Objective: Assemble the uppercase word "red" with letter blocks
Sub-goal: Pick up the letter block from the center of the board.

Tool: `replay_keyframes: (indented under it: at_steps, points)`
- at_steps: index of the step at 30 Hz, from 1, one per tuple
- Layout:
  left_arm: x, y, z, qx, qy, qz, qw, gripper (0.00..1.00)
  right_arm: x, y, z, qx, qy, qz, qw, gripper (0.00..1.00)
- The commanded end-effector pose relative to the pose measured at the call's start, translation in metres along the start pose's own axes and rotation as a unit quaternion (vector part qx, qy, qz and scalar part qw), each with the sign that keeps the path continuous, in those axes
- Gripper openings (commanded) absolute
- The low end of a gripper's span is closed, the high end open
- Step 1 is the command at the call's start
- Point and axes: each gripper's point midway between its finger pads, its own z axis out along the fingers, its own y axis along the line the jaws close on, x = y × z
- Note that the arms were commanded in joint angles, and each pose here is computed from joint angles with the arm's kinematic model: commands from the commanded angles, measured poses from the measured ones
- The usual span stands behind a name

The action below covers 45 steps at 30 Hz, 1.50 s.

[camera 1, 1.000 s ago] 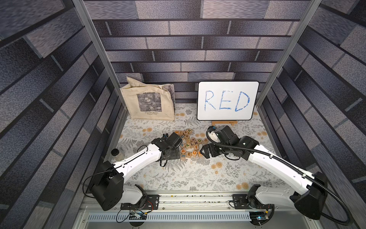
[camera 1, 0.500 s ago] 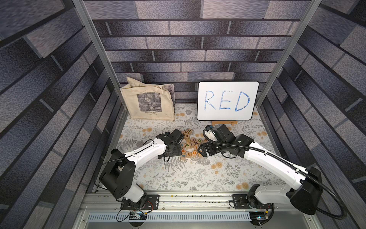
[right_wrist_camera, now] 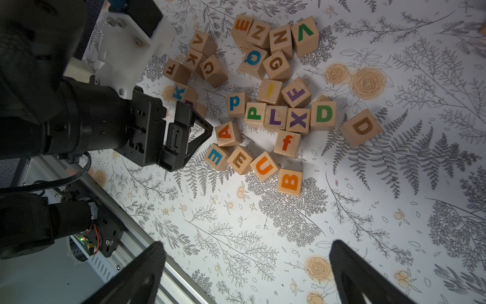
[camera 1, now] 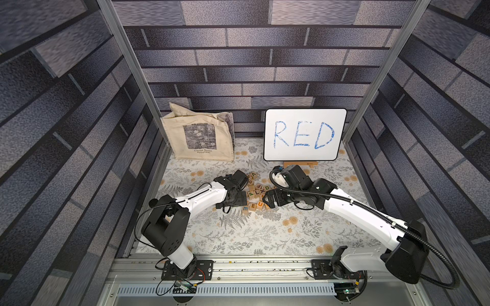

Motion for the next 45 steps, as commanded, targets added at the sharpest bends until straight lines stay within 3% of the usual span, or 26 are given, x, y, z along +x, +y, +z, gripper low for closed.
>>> replay_keyframes:
  at_steps: [1, 3, 5, 14, 23, 32, 38, 41, 45]
  points:
    - [-0.006, -0.006, 0.002, 0.011, 0.001, 0.011, 1.0, 0.84, -0.011, 0.007, -0.004, -0.005, -0.014, -0.005, 1.0, 1.0]
    - [-0.007, -0.005, 0.004, 0.012, 0.001, 0.01, 1.0, 0.7, -0.011, 0.007, -0.004, -0.004, -0.014, -0.007, 1.0, 1.0]
    - [-0.008, -0.005, 0.006, 0.012, 0.0, 0.008, 1.0, 0.62, -0.012, 0.007, -0.004, -0.002, -0.014, -0.007, 1.0, 1.0]
    - [-0.012, 0.002, 0.012, 0.004, 0.003, 0.003, 1.0, 0.62, -0.011, 0.004, 0.0, 0.005, -0.01, -0.007, 1.0, 1.0]
    - [-0.02, 0.005, 0.019, -0.005, 0.003, -0.008, 1.0, 0.49, -0.01, 0.002, 0.002, 0.009, -0.007, -0.009, 1.0, 1.0]
    - [-0.025, 0.004, 0.025, -0.014, 0.002, -0.008, 1.0, 0.46, -0.006, 0.0, 0.003, 0.013, -0.002, -0.009, 1.0, 1.0]
    - [-0.025, 0.007, 0.028, -0.021, 0.002, -0.004, 1.0, 0.37, -0.007, -0.001, 0.001, 0.017, -0.004, -0.009, 1.0, 1.0]
    - [-0.024, 0.008, 0.028, -0.027, 0.002, 0.0, 1.0, 0.26, -0.008, -0.002, -0.001, 0.02, -0.005, -0.008, 1.0, 1.0]
    - [-0.025, 0.007, 0.022, -0.033, -0.001, 0.008, 0.999, 0.18, -0.01, -0.001, -0.002, 0.02, -0.007, -0.008, 1.0, 1.0]
